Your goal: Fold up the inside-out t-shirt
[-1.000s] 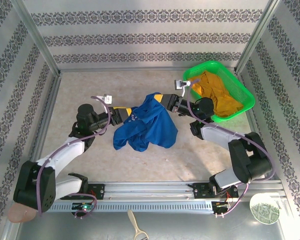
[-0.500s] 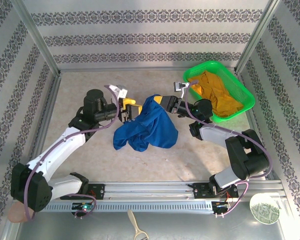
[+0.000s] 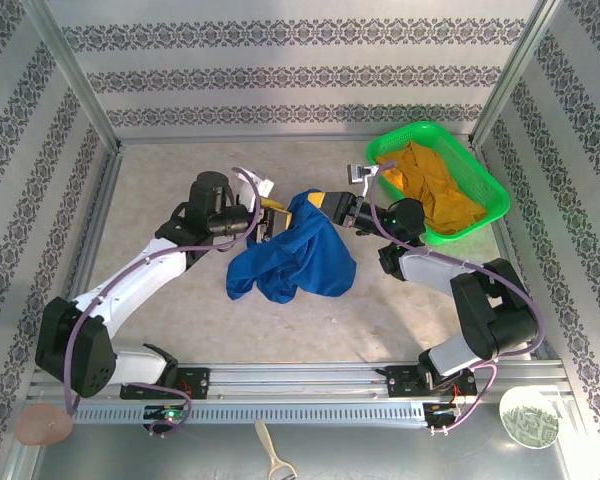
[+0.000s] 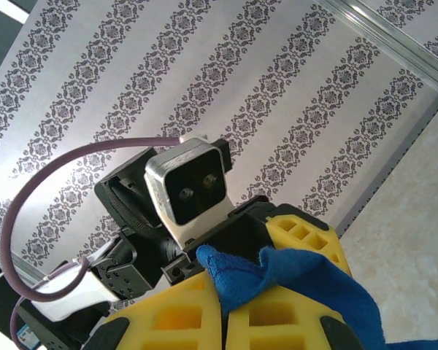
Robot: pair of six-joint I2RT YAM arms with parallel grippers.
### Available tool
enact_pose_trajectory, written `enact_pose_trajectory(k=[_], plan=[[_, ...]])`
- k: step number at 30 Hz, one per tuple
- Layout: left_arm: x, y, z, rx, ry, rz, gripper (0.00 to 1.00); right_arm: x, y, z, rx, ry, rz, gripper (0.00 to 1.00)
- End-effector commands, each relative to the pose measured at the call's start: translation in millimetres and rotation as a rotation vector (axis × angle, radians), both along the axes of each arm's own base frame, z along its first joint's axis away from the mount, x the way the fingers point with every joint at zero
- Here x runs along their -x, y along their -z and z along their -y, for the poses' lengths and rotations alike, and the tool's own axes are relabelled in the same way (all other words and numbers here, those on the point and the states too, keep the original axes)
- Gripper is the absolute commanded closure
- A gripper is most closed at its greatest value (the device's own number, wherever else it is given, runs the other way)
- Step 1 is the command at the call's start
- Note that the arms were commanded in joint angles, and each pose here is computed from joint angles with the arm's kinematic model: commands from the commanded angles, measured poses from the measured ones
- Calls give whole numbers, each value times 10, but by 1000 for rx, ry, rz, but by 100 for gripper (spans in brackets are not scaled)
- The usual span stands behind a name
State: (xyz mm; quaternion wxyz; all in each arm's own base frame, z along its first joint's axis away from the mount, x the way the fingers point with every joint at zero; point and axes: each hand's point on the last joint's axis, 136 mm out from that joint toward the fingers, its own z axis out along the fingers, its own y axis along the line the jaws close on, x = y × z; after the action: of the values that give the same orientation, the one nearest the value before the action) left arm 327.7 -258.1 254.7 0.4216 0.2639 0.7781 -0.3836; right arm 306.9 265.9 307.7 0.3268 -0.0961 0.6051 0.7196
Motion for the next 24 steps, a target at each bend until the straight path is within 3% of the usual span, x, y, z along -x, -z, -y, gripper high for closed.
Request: enact_pose_trajectory(k=[1,4,7,9,10,12,16,20,24], plan=[[-45,-101,77,4,21,36,74,39,-58,29,-19,7,45,100],[-64,-106,135,14,47,20,96,29,-52,35,-18,9,41,100],[-40,-308,176,71,77,5,100,-62,43,63,3,34,4,96],[-19,-582,181,154,89,-4,100,-223,196,166,33,104,-44,52],[-16,-729,176,199,91,-16,100,-324,316,247,59,153,-90,41],[15,-984,182,272,109,-38,100,-480,536,456,97,264,-164,33],[92,-1291,190,358,135,-77,100,-529,791,845,131,439,-283,32],[122,-1295,164,371,130,-86,100,-323,706,945,178,508,-265,34],[119,-1235,147,387,123,-103,100,-39,637,955,337,564,-229,43]])
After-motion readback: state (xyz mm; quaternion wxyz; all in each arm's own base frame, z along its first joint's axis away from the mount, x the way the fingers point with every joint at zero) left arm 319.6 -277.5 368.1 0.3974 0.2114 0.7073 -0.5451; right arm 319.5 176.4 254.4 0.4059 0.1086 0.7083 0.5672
